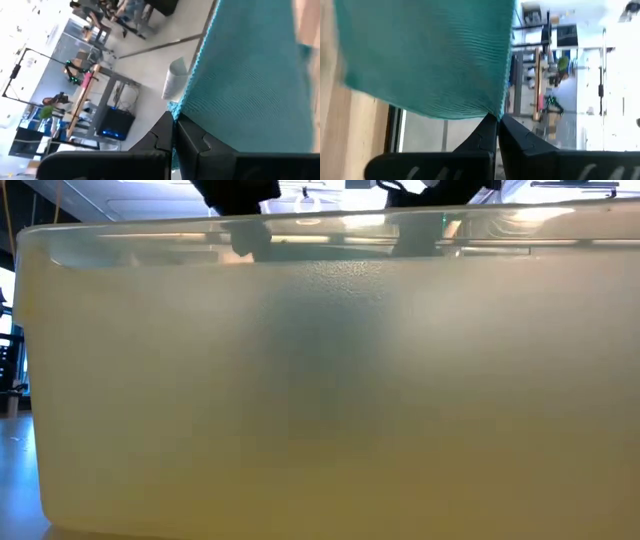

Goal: Roll microfiber towels into tight, uniform cylinder then place into a basket
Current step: Fold the blue towel

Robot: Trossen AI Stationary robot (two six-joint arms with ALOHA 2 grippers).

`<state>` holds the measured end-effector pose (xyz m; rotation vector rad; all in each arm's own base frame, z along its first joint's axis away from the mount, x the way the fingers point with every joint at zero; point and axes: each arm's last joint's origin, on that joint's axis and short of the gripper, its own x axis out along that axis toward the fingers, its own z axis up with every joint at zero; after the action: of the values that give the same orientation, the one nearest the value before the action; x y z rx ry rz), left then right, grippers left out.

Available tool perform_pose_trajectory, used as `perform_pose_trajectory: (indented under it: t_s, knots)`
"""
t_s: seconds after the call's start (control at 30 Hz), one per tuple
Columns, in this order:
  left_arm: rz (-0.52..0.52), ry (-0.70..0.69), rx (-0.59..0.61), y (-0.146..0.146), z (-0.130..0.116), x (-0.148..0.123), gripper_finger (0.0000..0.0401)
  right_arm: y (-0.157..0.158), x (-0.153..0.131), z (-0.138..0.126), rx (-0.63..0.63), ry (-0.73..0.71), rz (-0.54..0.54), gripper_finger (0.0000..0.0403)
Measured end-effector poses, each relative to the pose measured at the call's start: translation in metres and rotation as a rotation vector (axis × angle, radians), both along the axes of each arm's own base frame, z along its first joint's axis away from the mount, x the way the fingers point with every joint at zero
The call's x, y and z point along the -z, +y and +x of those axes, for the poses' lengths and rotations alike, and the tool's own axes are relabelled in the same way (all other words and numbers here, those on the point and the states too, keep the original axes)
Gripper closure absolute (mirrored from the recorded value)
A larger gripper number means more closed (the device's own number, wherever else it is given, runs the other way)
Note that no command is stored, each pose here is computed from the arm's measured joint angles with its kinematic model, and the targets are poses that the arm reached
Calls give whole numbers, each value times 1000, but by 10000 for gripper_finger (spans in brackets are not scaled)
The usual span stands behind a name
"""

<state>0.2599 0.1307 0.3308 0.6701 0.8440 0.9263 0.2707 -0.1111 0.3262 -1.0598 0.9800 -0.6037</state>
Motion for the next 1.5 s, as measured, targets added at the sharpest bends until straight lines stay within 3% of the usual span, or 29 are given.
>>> perform_pose_trajectory:
  t_s: [0.13, 0.27, 0.37, 0.57, 0.73, 1.03, 1.23, 1.5]
  knots:
    - [-109, 12, 11, -7, -2, 10, 400, 5, 9, -2, 7, -50, 149, 403]
    - [-376, -74, 124, -22, 0, 27, 400, 24, 32, -4, 32, 7, 381, 403]
    - [-509, -76, 206, -36, 7, 53, 400, 41, 51, 3, 34, 76, 505, 403]
    - [-594, 50, 250, -67, 23, 110, 400, 76, 85, 26, -28, 173, 668, 403]
    - [-652, 136, 288, -87, 38, 141, 400, 91, 106, 33, -40, 254, 797, 403]
    - [-746, 252, 306, -105, 47, 176, 400, 99, 131, 33, -44, 269, 907, 403]
    - [-785, 219, 267, -106, 45, 174, 400, 108, 159, 16, -69, 236, 912, 403]
    - [-872, 161, 254, -108, 46, 173, 397, 130, 166, 14, -137, 265, 904, 402]
